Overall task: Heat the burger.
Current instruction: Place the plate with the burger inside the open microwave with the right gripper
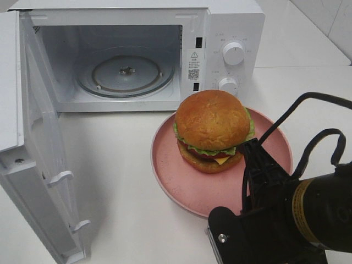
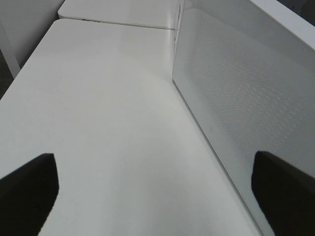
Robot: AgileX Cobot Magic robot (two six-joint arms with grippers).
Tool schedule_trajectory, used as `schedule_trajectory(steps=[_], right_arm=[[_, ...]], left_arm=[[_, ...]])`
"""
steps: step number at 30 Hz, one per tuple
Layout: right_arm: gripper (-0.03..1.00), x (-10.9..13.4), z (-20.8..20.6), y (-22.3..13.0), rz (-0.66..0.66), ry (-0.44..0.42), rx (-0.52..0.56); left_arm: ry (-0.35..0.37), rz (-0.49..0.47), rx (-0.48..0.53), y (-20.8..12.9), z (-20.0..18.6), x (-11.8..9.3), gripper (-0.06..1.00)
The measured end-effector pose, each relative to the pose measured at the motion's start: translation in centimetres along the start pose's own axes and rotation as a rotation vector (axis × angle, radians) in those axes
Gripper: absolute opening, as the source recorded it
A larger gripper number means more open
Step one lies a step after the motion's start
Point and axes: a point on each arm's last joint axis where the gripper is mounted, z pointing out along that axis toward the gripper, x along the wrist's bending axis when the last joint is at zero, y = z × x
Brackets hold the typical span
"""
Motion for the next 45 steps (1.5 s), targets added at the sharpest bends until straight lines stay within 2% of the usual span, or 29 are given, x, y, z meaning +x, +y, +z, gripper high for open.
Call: schedule_trajectory(steps=[2,7,17,31,45], right_arm=[[0.03,0.0,0.0,0.2,-0.055,0.001,-0.022],[0.03,-0.1,0.1,0.0,-0.096,0.015,-0.039],[0.03,-0.8,1.1,-2.2,-0.108,0.075,-0.026],[0.03,-3.2,1.2,-3.7,-0.104,0.058,-0.106],[0.03,-3.5,1.4,-4.6,-0.117,0.084,-0.151]], left_arm=[[0.0,0.0,0.0,0.0,0.0,0.0,0.99],[0.0,0.0,0.0,0.0,0.0,0.0,0.99],[0.0,0.0,0.0,0.0,0.0,0.0,0.99],[0.0,0.0,0.0,0.0,0.0,0.0,0.99],[0.0,0.0,0.0,0.0,0.0,0.0,0.99]])
